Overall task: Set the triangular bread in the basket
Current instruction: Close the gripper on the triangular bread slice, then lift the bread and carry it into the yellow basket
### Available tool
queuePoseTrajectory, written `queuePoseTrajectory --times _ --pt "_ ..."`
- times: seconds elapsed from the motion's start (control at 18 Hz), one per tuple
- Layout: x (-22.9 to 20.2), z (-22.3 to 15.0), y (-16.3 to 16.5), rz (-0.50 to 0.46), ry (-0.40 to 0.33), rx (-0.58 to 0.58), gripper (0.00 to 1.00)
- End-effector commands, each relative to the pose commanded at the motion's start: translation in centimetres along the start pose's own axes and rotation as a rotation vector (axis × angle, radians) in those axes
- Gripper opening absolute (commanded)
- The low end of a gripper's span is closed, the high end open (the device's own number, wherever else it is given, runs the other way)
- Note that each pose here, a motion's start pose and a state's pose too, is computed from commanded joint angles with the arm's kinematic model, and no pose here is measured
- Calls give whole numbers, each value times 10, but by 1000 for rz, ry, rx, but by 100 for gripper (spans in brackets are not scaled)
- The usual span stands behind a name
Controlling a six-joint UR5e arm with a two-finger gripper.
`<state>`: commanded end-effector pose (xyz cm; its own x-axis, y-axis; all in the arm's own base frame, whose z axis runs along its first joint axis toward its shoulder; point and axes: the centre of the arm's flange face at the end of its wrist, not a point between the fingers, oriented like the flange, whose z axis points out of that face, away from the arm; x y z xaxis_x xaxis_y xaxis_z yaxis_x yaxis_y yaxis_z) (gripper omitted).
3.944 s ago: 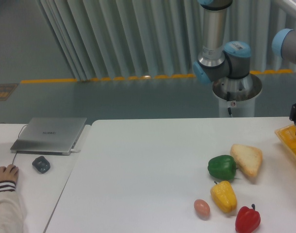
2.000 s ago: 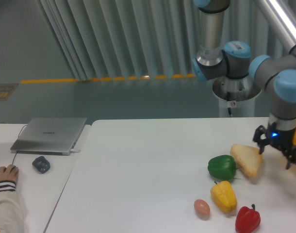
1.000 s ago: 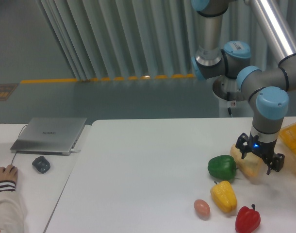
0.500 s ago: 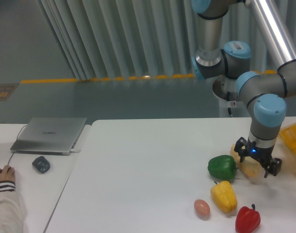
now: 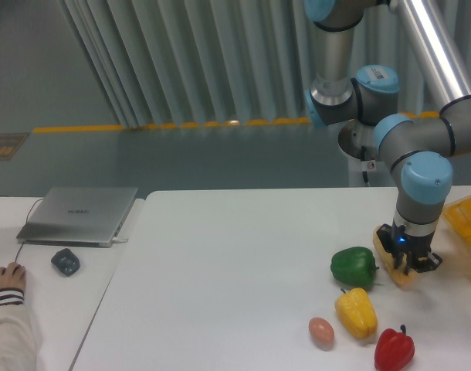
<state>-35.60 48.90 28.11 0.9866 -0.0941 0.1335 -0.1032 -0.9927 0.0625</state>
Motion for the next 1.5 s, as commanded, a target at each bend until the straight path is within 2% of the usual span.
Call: queuePoseTrajectory --times 0.44,0.67,0.89,1.28,1.5 --pt "-7 -41 -4 -4 20 -14 0" --pt "-11 -61 -2 -8 4 1 0" --pt "-24 -94 14 86 -2 11 0" --pt "-49 -111 51 249 -31 28 0" --pt "-65 -120 67 303 -61 2 0"
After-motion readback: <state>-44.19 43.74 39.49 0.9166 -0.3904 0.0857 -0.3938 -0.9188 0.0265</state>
